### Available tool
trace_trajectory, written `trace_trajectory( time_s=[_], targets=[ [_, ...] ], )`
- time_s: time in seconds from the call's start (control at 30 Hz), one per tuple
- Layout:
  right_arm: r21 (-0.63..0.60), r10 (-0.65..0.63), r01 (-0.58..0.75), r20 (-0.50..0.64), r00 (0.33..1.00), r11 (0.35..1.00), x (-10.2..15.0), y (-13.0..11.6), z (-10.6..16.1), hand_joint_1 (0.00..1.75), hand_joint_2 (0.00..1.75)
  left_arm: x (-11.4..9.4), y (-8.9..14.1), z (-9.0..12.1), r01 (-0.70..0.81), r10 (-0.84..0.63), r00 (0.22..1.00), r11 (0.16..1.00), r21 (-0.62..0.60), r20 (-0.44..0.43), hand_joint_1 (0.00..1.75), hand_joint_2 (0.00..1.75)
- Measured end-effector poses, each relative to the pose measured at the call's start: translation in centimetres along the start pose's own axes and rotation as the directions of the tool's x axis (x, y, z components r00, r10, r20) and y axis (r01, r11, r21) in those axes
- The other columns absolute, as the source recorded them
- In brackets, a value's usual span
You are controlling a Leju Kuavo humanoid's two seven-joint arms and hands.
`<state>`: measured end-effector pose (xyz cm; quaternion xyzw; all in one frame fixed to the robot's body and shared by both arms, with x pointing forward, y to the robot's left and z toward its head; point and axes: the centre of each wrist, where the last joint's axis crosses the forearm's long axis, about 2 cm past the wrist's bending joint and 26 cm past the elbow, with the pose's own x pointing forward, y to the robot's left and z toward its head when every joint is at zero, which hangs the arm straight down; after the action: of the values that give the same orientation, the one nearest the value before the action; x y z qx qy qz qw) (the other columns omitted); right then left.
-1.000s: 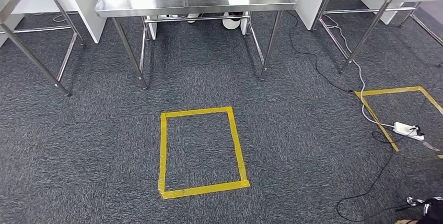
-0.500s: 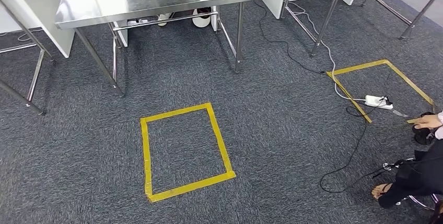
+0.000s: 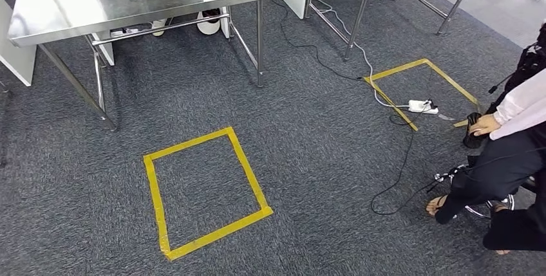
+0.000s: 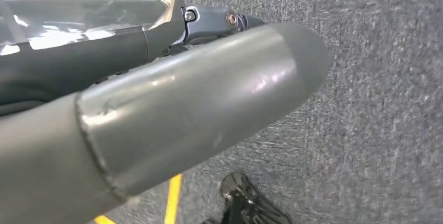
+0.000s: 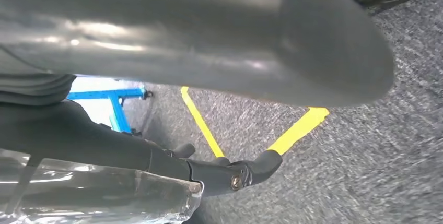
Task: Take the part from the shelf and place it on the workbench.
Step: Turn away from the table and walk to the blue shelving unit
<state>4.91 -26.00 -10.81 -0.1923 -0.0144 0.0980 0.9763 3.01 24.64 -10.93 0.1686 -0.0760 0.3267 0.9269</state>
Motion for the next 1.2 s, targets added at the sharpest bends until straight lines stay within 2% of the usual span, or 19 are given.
trace_trajectory(
  time_s=[0.1, 0.27, 0.47, 0.57, 0.67, 0.73, 0.77, 0.83, 0.93, 1.0, 1.07, 1.2],
  targets=[
    [-0.009, 0.073, -0.073, 0.012, 0.997, 0.997, 0.1, 0.1, 0.1, 0.0, 0.0, -0.1, 0.0, 0.0, 0.025, -0.024, 0.999, 1.0, 0.003, -0.033, 0.0, 0.0],
    [-0.066, 0.276, -0.272, 0.07, 0.958, 0.96, 0.7, 0.9, 0.5, 0.0, 0.0, 0.0, -0.3, 0.1, 0.054, -0.054, 0.996, 0.998, 0.008, -0.067, 0.0, 0.0],
    [-0.099, 0.386, -0.376, 0.128, 0.913, 0.921, 0.8, 1.6, 0.9, 0.0, 0.0, 0.2, -0.8, 0.4, 0.06, -0.058, 0.996, 0.998, 0.028, -0.065, 0.0, 0.0],
    [-0.145, 0.532, -0.512, 0.182, 0.827, 0.846, 0.7, 2.0, 1.1, 0.0, 0.0, -0.1, -0.6, 0.4, 0.065, -0.06, 0.994, 0.996, 0.054, -0.089, 0.0, 0.0],
    [-0.225, 0.671, -0.632, 0.255, 0.696, 0.741, 0.5, 2.2, 1.2, 0.0, 0.0, -0.1, -0.5, 0.3, 0.075, -0.071, 0.994, 0.996, 0.049, -0.087, 0.0, 0.0],
    [-0.278, 0.715, -0.66, 0.313, 0.625, 0.698, 1.0, 2.2, 1.2, 0.0, 0.0, 0.2, -0.5, 0.2, 0.098, -0.096, 0.993, 0.995, 0.025, -0.066, 0.0, 0.0],
    [-0.291, 0.714, -0.653, 0.335, 0.615, 0.699, 1.3, 2.0, 1.3, 0.0, 0.0, 0.3, -0.5, 0.2, 0.118, -0.116, 0.991, 0.993, 0.016, -0.058, 0.0, 0.0],
    [-0.288, 0.672, -0.608, 0.354, 0.65, 0.74, 1.9, 1.6, 1.2, 0.0, 0.0, 0.6, -0.5, 0.1, 0.165, -0.164, 0.985, 0.986, 0.004, -0.047, 0.0, 0.0],
    [-0.229, 0.544, -0.495, 0.296, 0.785, 0.838, 1.7, 0.8, 0.7, 0.0, 0.0, 0.8, -0.5, 0.1, 0.226, -0.226, 0.973, 0.974, 0.003, -0.041, 0.0, 0.0],
    [-0.19, 0.465, -0.429, 0.232, 0.854, 0.883, 1.3, 0.4, 0.5, 0.0, 0.0, 0.4, -0.4, 0.1, 0.277, -0.277, 0.961, 0.961, -0.009, -0.006, 0.0, 0.0],
    [-0.167, 0.433, -0.406, 0.184, 0.883, 0.899, 1.0, 0.2, 0.3, 0.0, 0.0, -0.1, -0.1, 0.1, 0.317, -0.315, 0.947, 0.947, -0.042, 0.059, 0.0, 0.0],
    [-0.154, 0.426, -0.403, 0.174, 0.888, 0.902, 0.6, 0.3, 0.3, 0.0, 0.0, 0.1, 0.1, -0.1, 0.234, -0.21, 0.96, 0.965, -0.117, 0.185, 0.0, 0.0]
  ],
)
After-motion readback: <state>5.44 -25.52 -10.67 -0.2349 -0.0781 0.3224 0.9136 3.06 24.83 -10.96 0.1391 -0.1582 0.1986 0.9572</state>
